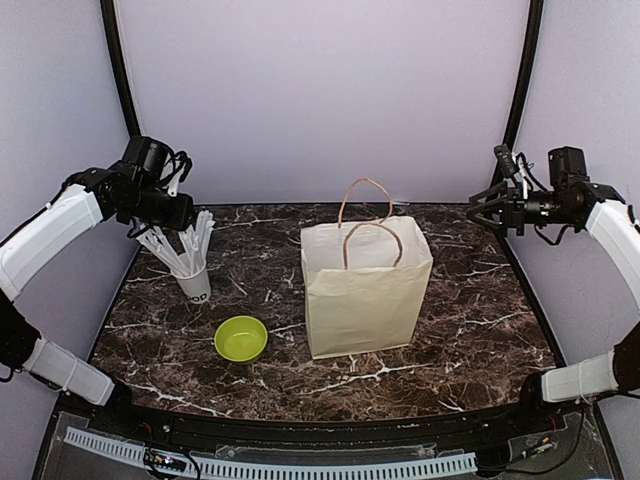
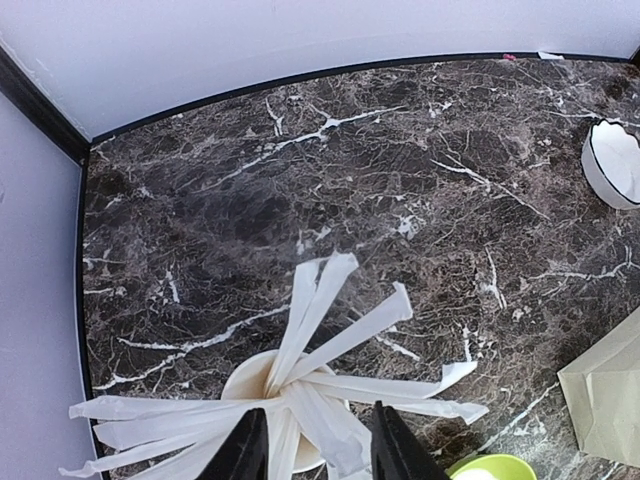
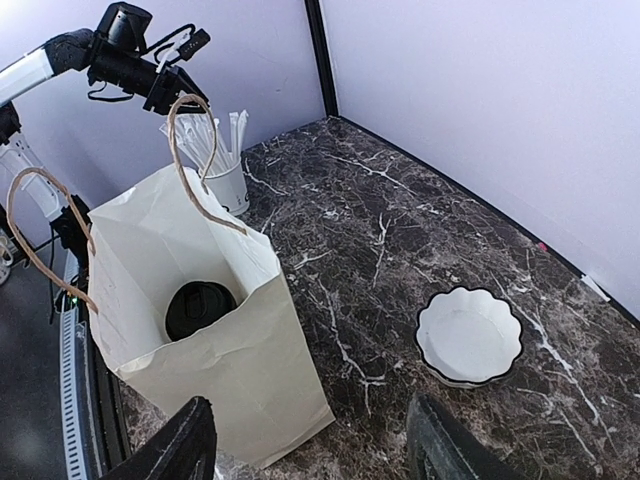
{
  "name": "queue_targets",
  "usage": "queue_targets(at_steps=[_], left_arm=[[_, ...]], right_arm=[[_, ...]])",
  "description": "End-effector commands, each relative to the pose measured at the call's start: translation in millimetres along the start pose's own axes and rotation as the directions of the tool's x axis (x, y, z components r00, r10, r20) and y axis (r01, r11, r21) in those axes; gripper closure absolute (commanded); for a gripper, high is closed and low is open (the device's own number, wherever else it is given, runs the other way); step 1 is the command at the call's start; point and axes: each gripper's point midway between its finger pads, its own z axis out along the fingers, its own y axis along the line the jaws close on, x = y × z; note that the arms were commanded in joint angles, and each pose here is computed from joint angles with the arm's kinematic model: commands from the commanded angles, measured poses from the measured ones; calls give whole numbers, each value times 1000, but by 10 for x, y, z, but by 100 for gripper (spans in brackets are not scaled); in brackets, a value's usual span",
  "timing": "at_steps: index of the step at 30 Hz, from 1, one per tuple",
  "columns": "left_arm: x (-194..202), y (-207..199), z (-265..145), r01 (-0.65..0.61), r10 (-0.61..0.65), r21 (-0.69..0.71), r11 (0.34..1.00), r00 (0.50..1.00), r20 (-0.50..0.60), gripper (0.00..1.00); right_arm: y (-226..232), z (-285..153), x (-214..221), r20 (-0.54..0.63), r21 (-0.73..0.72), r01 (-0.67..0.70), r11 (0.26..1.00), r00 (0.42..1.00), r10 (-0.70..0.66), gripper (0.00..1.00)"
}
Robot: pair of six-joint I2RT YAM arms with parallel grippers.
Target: Pack the takeout coffee
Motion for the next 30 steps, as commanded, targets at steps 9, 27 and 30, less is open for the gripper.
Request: queue_targets(at_steps=[9, 27, 30], left_arm=[[-69, 45, -44, -18, 18, -16, 1000, 999, 31, 82], [-562, 260, -1096, 2, 15, -71, 998, 971, 238, 100], [-669, 260, -1304, 4, 12, -56, 998, 958, 287, 100]], right_arm=[[8, 6, -29, 23, -19, 16, 1000, 1000, -15, 35], [-65, 20, -95, 18, -22, 6, 1000, 1000, -6, 36], [-74, 20, -115, 18, -24, 3, 1000, 1000, -2, 36]])
